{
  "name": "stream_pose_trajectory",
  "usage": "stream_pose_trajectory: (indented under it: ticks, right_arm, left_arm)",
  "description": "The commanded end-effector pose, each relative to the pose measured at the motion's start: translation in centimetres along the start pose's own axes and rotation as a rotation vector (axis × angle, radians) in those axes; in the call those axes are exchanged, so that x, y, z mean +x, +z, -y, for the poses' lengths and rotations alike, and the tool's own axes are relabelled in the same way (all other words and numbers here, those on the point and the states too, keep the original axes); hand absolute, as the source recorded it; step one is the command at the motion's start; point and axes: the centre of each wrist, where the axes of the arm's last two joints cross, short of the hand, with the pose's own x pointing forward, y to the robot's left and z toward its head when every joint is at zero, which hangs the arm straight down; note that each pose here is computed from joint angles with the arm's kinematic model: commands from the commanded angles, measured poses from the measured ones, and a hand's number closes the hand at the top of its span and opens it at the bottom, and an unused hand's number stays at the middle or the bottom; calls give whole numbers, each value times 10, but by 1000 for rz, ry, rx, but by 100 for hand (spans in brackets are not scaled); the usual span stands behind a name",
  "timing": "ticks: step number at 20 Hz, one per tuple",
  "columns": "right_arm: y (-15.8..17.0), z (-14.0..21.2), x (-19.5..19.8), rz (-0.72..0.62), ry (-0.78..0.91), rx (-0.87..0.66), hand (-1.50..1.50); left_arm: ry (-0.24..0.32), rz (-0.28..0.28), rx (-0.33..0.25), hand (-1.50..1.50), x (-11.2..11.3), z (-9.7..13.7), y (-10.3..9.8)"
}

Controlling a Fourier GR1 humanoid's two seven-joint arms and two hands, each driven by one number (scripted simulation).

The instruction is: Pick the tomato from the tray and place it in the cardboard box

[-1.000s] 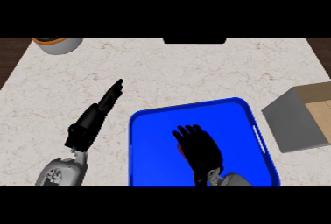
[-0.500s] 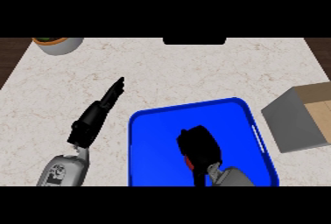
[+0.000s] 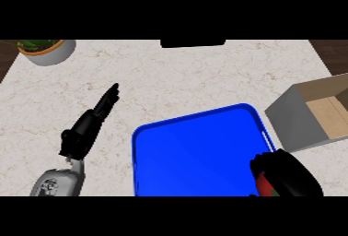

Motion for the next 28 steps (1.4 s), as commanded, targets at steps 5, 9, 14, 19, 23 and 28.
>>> stream_pose_trajectory:
  ticks: [5,9,14,19,23,28]
  right_arm:
    - [106,19,-66,7,44,-255,150]
    - [140,59,-78,78,-28,-326,150]
    - [175,88,-74,160,-130,-395,150]
    - [214,119,-77,98,-203,-508,150]
    - [247,140,-80,32,-278,-533,150]
    - [252,178,-99,-85,-276,-600,150]
  left_arm:
    - [4,11,10,0,10,-3,-2]
    - [-11,-17,23,0,-7,0,5]
    - [1,-19,19,0,-4,6,8]
    - [17,-16,5,0,-6,1,13]
    - [-1,2,-2,0,-1,12,7]
    - [-7,11,-42,0,12,0,-19]
